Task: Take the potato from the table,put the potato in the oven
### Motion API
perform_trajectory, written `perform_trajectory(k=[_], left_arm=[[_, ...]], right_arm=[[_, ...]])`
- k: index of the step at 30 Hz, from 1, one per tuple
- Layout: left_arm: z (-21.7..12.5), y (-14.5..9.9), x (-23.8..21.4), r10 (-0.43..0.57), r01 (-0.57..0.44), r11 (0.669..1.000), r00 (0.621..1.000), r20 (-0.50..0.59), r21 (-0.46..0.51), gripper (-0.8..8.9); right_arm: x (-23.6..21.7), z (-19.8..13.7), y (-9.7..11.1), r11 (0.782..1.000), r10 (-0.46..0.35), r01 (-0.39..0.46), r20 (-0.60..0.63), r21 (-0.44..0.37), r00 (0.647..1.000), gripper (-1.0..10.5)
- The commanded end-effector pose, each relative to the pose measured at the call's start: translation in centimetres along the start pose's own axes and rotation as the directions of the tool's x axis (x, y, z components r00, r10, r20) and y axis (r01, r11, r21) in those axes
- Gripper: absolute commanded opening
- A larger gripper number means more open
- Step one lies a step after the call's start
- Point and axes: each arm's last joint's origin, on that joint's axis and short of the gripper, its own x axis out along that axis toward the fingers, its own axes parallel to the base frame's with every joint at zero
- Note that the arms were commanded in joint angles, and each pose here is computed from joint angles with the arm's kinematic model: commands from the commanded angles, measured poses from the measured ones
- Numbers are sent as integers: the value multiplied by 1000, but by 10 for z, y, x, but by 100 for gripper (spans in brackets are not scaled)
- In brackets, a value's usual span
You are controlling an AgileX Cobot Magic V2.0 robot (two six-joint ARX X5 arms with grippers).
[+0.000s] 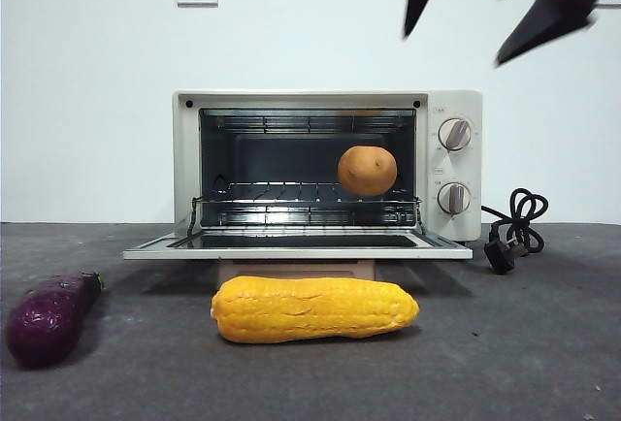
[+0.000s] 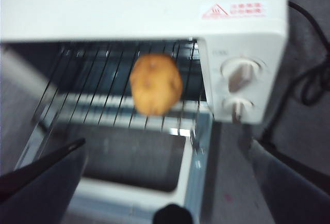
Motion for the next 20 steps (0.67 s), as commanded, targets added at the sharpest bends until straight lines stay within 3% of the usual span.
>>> perform_trajectory(k=[1, 5, 12, 20], left_arm=[[-7, 20, 28, -28, 27, 998, 999, -18, -53, -8], [-21, 58, 64, -67, 60, 986, 997, -43, -156, -8], [-48, 115, 121, -143, 100, 936, 984, -104, -338, -8], [-90, 147, 180, -242, 143, 881, 955, -170, -450, -8]], right_arm=[[-31, -3, -3, 997, 4, -5, -6, -81, 1000, 567], [-78, -10, -9, 993, 10, -9, 8, -117, 1000, 567], [-143, -34, -20, 993, 11, -9, 23, -115, 1000, 567], [-185, -53, -29, 996, 25, -18, 76, -86, 997, 567]])
